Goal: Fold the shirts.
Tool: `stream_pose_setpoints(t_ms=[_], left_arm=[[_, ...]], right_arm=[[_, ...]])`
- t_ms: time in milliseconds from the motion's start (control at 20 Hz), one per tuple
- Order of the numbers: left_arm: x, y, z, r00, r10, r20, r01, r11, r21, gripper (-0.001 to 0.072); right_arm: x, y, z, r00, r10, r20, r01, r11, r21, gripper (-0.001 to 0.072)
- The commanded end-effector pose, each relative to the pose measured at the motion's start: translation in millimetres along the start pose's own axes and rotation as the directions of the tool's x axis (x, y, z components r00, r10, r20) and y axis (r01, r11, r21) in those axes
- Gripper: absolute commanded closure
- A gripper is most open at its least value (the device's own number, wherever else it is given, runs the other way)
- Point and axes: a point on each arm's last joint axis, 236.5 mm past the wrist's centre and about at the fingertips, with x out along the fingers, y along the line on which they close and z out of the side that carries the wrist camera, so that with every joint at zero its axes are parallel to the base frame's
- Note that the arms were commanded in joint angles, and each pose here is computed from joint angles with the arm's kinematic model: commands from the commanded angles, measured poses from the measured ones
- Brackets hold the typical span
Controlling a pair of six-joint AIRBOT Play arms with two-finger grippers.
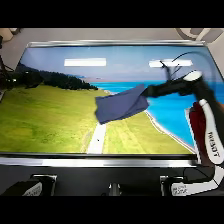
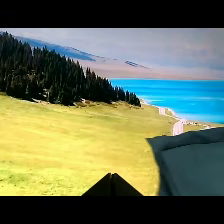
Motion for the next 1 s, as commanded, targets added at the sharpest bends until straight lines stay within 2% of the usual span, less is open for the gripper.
stream_pose_setpoints(t_ms=[0,300,650,850,950], left_arm=[[0,1,8,0.999,0.003,0.033,-0.003,1.000,-0.001,0.0685],[0,-1,22,0.996,0.000,0.094,0.001,1.000,-0.004,0.0685],[2,-28,40,0.983,-0.047,0.178,0.041,0.998,0.038,0.0685],[3,-46,47,0.973,-0.079,0.217,0.067,0.996,0.065,0.0684],[1,-51,56,0.963,-0.086,0.255,0.071,0.995,0.070,0.0685]], right_arm=[[-136,-31,29,0.977,-0.170,0.125,0.169,0.985,0.021,0.0695],[-309,-82,-7,0.873,-0.432,0.228,0.391,0.897,0.204,0.0694],[-399,-89,-82,0.813,-0.546,0.201,0.428,0.795,0.429,0.0694],[-427,-93,-120,0.725,-0.683,0.088,0.553,0.653,0.517,0.0694],[-425,-99,-143,0.710,-0.705,0.006,0.586,0.595,0.550,0.0694]])
